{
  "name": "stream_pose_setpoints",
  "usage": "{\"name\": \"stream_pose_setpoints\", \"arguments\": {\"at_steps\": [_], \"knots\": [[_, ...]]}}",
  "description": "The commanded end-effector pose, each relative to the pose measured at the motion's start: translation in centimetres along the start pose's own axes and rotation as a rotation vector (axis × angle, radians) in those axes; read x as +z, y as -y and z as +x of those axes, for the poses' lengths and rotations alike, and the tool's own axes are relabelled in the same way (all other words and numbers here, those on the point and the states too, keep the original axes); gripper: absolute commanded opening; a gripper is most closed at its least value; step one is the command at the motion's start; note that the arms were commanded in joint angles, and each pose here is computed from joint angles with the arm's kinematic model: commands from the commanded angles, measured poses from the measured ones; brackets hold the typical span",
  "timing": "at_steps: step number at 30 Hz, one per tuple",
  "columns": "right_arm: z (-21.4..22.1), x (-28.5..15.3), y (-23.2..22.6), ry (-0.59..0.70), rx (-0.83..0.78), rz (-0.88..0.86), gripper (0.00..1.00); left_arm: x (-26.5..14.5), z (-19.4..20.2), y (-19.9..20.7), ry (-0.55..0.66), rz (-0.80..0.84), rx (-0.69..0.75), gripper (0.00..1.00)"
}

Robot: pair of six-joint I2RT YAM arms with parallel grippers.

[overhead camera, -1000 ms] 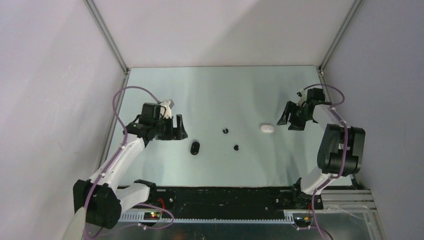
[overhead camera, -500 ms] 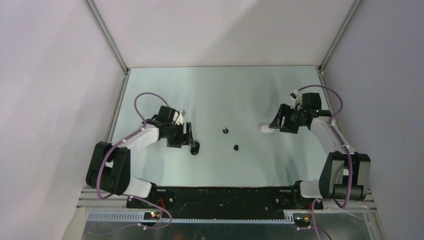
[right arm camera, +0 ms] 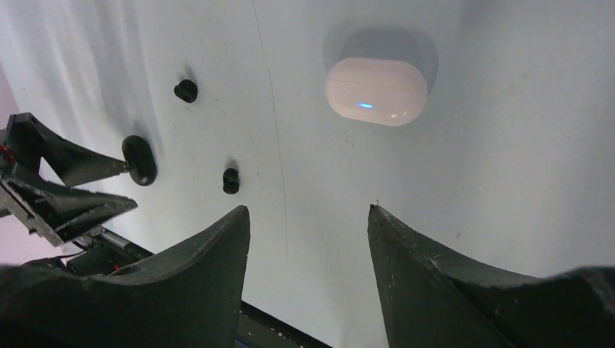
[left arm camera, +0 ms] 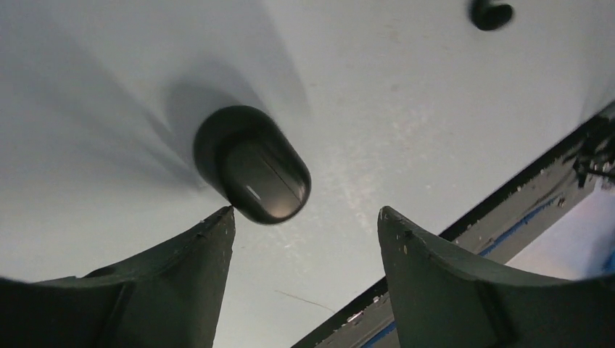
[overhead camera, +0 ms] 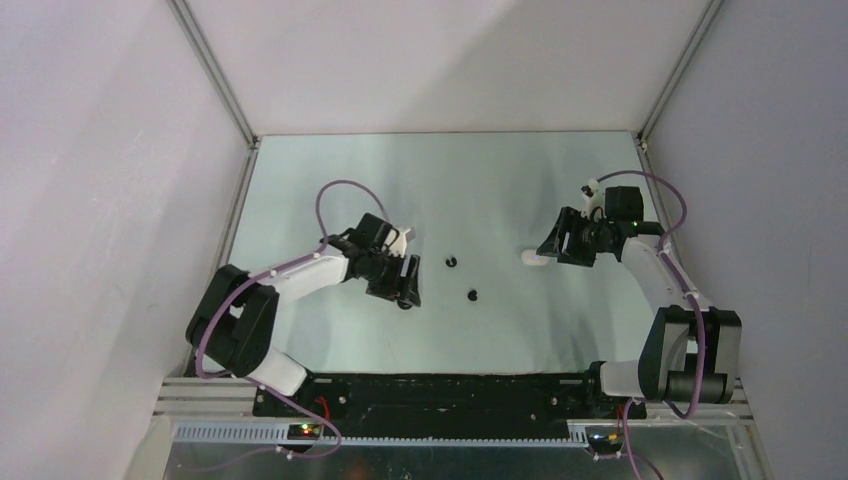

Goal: Insert the wireless bluetooth earbuds into the charging case
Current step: Move the charging case to the center of the board.

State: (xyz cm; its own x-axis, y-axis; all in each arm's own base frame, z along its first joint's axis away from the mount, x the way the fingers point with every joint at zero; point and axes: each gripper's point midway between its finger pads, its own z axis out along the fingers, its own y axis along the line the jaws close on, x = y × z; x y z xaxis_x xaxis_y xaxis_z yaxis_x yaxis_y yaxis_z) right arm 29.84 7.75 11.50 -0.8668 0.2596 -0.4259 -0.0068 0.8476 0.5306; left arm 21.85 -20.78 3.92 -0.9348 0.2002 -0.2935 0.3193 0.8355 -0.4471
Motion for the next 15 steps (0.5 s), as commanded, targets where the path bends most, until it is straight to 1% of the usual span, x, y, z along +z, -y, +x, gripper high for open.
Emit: {"name": "stream_pose_setpoints", "arguments": {"at_steps": [1,6,9,11,12,13,14,15], "knots": [[-0.8,-0.3,-1.0,0.041,-0.015,-0.034,0.64,0.1,-0.9,3.9,0.011,0.095,0.173,0.75],[-0.3,0.0,-1.1,0.025,-0.018,-0.036,0.64,-0.1,-0.1,5.5,-0.015,0.156,0.236,0.78],[-0.4,0.3,-1.4,0.024,-0.032,-0.042,0.64,-0.9,-0.5,6.2,0.007,0.18,0.263,0.78],[-0.5,0.4,-1.9,0.031,-0.07,-0.051,0.62,-2.6,-1.9,6.7,0.062,0.18,0.298,0.77],[-0.1,0.6,-2.9,0.022,-0.113,-0.064,0.61,-3.9,-2.7,6.9,0.102,0.178,0.318,0.76],[-0.1,0.6,-3.2,0.027,-0.165,-0.057,0.6,-5.1,-4.1,6.6,0.149,0.162,0.305,0.76],[0.4,0.8,-4.6,0.013,-0.223,-0.07,0.59,-6.6,-5.1,6.6,0.205,0.158,0.299,0.76],[0.4,0.8,-4.9,0.022,-0.275,-0.05,0.58,-8.0,-6.5,5.6,0.257,0.133,0.245,0.76]]}}
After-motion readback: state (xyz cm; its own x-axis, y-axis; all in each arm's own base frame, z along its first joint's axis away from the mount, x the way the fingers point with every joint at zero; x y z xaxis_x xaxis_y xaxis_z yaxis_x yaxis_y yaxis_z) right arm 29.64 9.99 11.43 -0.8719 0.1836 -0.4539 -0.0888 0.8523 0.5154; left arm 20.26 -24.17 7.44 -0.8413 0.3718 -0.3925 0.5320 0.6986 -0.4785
